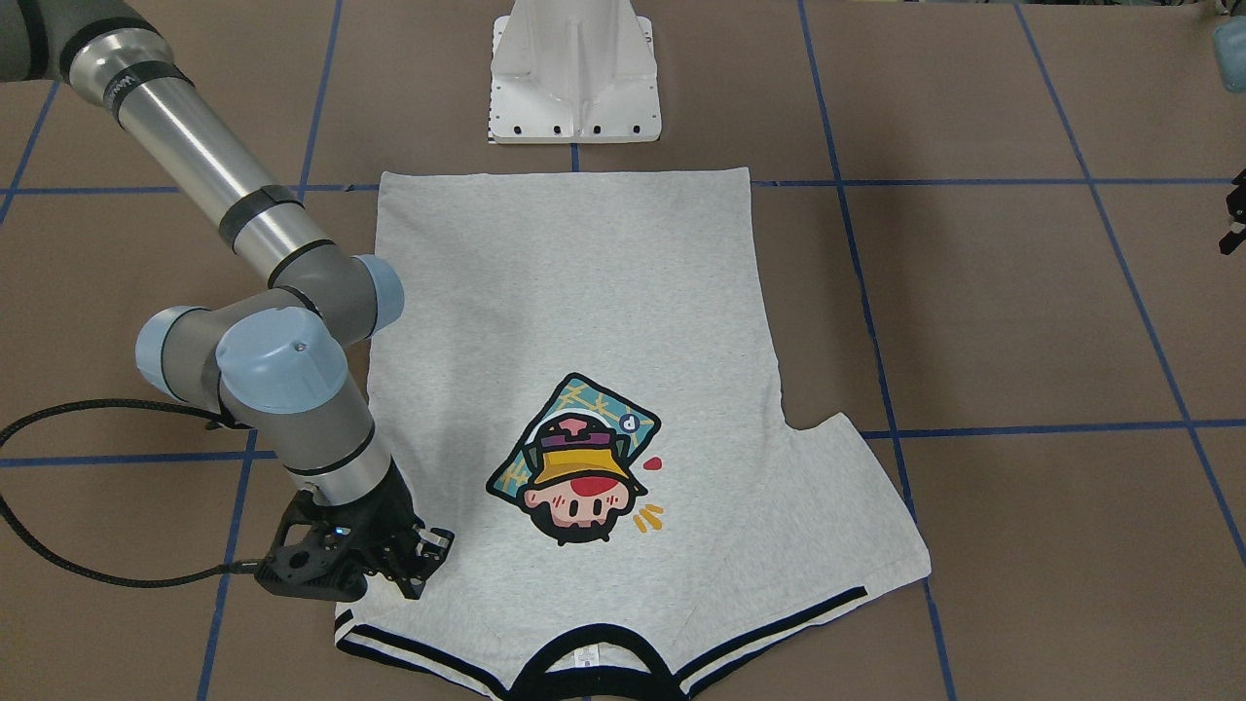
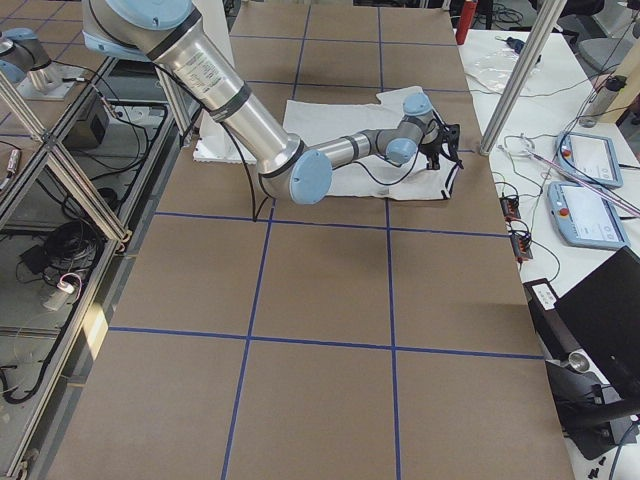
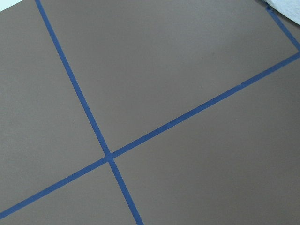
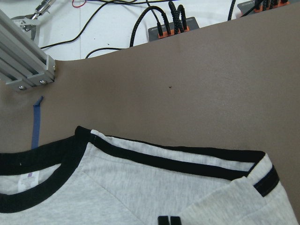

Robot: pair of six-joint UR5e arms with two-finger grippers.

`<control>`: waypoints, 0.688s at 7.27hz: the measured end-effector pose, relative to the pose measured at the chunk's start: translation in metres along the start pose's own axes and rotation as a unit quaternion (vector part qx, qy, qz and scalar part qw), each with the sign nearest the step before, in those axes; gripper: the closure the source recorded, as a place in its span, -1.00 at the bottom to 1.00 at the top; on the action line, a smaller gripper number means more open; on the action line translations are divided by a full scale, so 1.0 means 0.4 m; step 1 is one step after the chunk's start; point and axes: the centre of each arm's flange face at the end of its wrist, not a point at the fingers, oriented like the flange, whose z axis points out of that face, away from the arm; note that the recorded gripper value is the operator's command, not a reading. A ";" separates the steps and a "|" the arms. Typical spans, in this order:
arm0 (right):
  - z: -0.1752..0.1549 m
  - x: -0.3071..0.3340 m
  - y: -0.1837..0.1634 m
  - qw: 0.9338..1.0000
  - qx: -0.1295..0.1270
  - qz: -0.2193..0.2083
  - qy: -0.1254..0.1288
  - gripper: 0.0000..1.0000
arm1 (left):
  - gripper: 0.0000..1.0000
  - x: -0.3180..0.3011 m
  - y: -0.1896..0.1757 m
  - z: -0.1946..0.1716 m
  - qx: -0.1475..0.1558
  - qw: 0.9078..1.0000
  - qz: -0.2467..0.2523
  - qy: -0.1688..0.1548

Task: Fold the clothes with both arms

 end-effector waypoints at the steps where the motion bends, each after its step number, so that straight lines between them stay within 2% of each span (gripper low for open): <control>1: 0.027 -0.016 -0.008 1.000 0.005 0.000 0.019 1.00 | -1.00 0.001 -0.001 -0.001 0.000 1.000 0.000 0.000; 2: 0.044 -0.013 -0.014 0.999 0.010 -0.001 0.031 -0.94 | -1.00 0.001 -0.001 -0.001 0.001 1.000 0.000 0.000; 4: 0.051 -0.012 -0.017 0.999 0.018 -0.016 0.039 -1.00 | -1.00 0.005 -0.027 -0.001 0.005 1.000 -0.003 0.001; 5: 0.038 -0.014 -0.014 0.999 0.019 -0.021 0.033 -1.00 | -1.00 0.029 -0.085 0.015 0.008 1.000 -0.019 0.007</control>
